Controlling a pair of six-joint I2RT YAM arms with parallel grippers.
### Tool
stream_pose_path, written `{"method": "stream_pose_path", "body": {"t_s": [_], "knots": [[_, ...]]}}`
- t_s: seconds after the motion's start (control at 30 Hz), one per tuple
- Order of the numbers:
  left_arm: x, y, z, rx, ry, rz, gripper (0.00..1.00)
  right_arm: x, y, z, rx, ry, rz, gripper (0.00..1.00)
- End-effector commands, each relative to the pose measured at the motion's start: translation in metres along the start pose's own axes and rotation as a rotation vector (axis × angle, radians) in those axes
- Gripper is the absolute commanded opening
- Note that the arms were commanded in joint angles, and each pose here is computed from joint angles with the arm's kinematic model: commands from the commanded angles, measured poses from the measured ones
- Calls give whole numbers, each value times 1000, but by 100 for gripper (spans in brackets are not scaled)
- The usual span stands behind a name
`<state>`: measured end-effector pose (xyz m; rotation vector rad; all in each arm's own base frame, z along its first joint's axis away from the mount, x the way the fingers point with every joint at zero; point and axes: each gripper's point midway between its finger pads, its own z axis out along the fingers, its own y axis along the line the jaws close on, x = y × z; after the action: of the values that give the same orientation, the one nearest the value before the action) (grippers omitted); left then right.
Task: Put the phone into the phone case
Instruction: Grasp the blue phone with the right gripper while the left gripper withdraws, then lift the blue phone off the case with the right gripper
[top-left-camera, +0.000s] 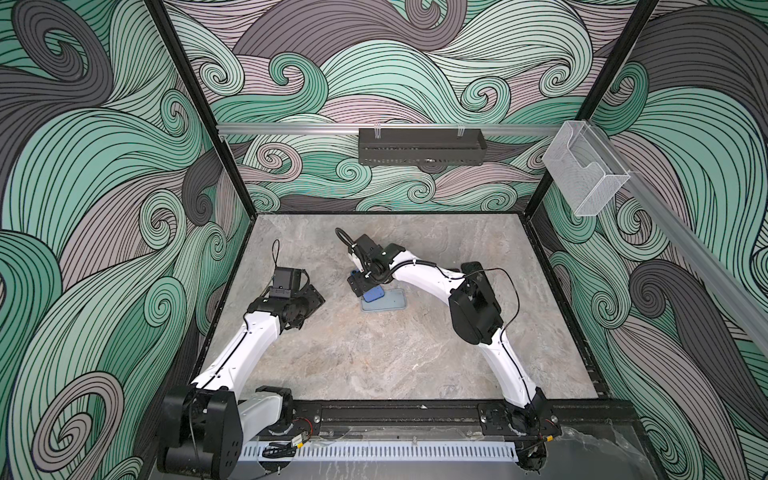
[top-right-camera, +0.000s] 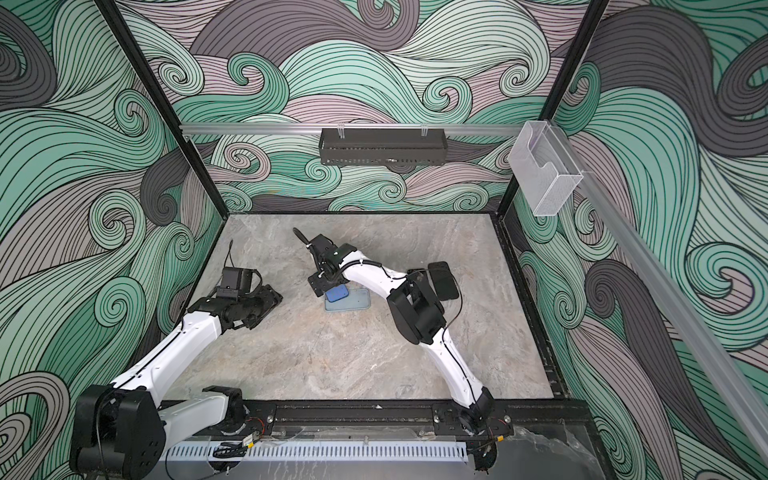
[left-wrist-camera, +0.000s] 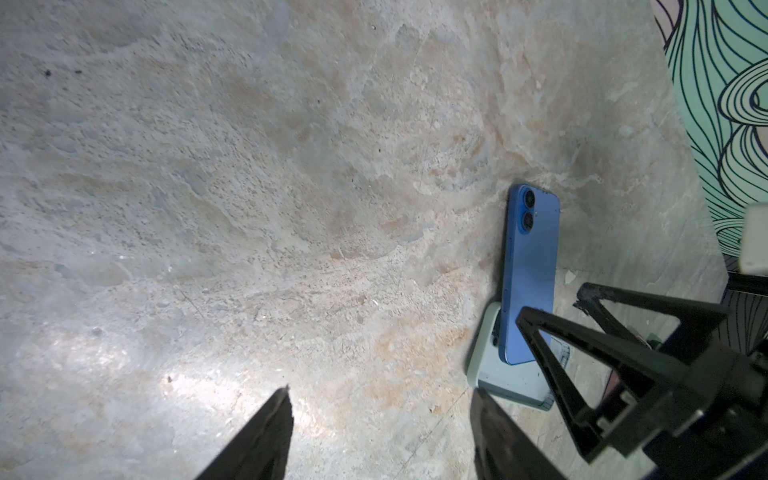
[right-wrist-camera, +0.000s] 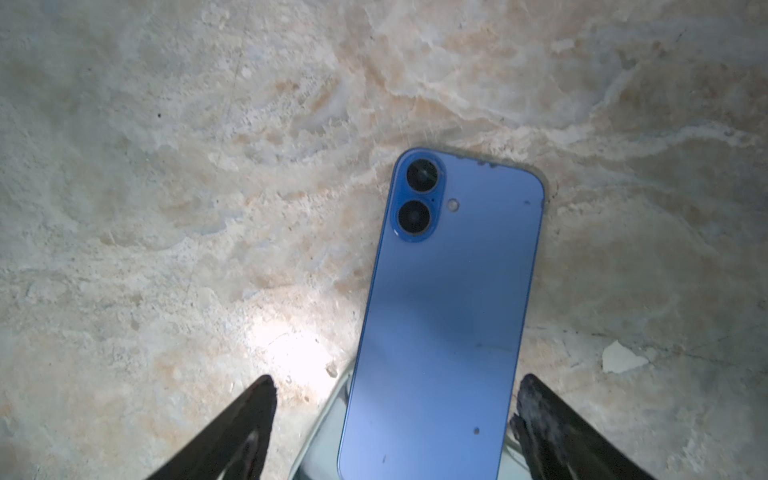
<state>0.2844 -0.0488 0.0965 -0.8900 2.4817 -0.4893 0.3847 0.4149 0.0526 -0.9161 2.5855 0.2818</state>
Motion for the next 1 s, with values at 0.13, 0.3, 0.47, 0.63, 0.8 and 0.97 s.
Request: {"method": "stream_pose_path", "body": {"t_s": [0.13,0.3,0.47,0.63,0.8,0.97], "knots": [[-1,-4,-9,11,18,29,72,27,-16,32,38,120,33,90],[-3,-5,-13,22,4,31,72,31,-24,38,76,132,38,87],[-5,-6,-16,28,-9,30,72,39,-27,43,90,167,31,80],[-7,-7,-20,38,-20,36,72,49,-29,50,99,216,22,70],[-7,-7,-21,46,-29,49,74,47,-28,46,100,210,22,49],[-7,-10,-21,58,-27,55,74,28,-21,23,55,148,2,35]]}}
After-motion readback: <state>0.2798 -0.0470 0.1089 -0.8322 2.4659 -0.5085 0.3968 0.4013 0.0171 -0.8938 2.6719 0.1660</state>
